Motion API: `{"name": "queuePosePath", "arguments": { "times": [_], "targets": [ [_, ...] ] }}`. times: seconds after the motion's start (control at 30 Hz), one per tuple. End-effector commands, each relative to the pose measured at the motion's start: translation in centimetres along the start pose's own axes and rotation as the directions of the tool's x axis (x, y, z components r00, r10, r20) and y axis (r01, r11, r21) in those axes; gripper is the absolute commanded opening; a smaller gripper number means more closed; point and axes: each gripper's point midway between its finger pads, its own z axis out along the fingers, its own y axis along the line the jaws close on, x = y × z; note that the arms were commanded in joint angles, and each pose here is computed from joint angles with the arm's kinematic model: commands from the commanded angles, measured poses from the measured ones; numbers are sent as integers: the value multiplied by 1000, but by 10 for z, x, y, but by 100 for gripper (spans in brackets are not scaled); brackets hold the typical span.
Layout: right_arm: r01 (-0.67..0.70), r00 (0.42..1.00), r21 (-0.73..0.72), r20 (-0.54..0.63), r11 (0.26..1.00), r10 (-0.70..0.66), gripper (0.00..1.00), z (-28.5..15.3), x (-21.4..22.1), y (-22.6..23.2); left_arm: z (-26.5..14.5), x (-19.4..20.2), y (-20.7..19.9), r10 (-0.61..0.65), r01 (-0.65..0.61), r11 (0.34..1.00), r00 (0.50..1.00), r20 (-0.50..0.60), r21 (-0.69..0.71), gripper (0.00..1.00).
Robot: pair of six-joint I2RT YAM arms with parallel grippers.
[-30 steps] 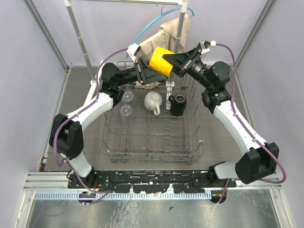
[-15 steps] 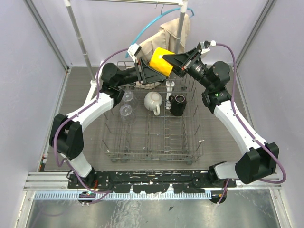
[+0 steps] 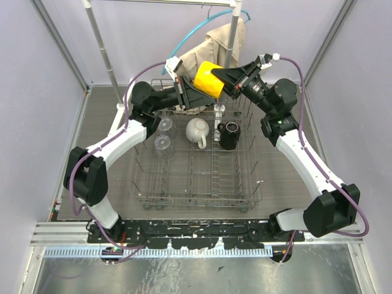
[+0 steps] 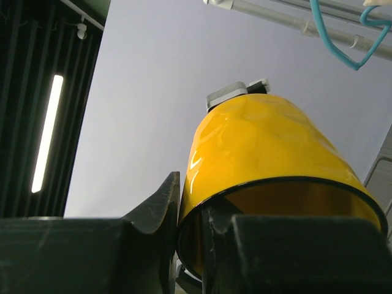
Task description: Load the cups into the dish rack
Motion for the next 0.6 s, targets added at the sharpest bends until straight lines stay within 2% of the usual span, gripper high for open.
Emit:
{"name": "queuePosePath", "arguments": {
  "times": [0.0,0.03,0.3,0.43,0.5,0.57],
  "targets": [
    [118,992,-79,-27,990,-121,1,-1,8,24,3,-5,-28,28,-29,998,999,16,62,2],
    [119,992,-74,-29,990,-122,1,-1,8,23,3,-4,-26,24,-25,998,1000,16,59,0],
    [133,990,-46,-33,990,-135,1,-3,10,20,-7,4,-19,60,-61,998,998,37,3,0],
    [134,990,-44,-30,990,-136,23,-5,10,18,-12,7,-22,99,-99,995,994,38,-22,0],
    [136,990,-44,-30,990,-137,38,-5,10,18,-15,7,-22,111,-109,993,993,39,-38,0],
    [139,990,-47,-31,989,-141,45,-6,11,19,-19,10,-20,119,-117,991,993,29,-61,0]
  ]
}}
